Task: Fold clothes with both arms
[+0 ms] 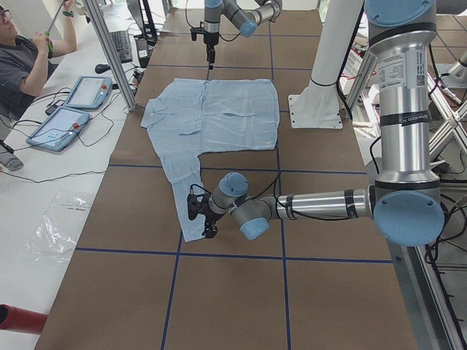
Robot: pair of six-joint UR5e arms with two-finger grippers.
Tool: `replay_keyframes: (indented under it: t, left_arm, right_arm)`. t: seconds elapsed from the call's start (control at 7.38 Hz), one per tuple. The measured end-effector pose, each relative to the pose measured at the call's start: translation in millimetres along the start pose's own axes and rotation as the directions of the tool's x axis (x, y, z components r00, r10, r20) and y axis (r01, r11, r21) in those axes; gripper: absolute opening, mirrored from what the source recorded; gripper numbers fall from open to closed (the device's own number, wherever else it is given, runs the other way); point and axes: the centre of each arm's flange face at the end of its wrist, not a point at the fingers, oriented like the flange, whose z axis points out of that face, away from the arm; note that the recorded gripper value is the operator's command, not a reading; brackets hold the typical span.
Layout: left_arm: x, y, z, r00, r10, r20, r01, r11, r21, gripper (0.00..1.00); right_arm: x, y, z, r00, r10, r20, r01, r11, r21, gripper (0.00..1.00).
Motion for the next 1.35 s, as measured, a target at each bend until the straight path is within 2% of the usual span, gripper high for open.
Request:
replay_keyframes:
  t: [0.27,0.54,0.81,1.22,1.35]
  left_arm:
    - [-7.7,1.8,9.8,1.000,-0.006,0.022,0.006,1.000,-0.007,0.72]
    - [-11.0,2.6,13.8,0.999,-0.008,0.032,0.008,1.000,-0.011,0.70]
    - [-10.3,3.4,17.4,0.999,-0.006,0.036,0.007,1.000,-0.016,0.64]
    - [-6.9,8.1,21.2,0.999,0.003,0.037,-0.002,1.000,-0.027,0.60]
    - [-5.5,10.3,22.5,0.999,0.007,0.037,-0.006,0.999,-0.032,0.54]
  right_arm:
    - [-1.4,0.7,-1.5,1.000,-0.003,0.002,0.003,1.000,0.005,1.00]
    - [-1.0,1.4,-1.0,1.000,-0.003,0.000,0.003,1.000,0.006,1.00]
    - [-0.1,1.7,-0.4,1.000,-0.002,-0.002,0.002,1.000,0.006,1.00]
    - [1.3,1.8,-0.5,1.000,-0.001,-0.003,0.001,1.000,0.007,1.00]
    - [2.7,2.3,0.5,1.000,-0.001,-0.005,0.001,1.000,0.006,1.00]
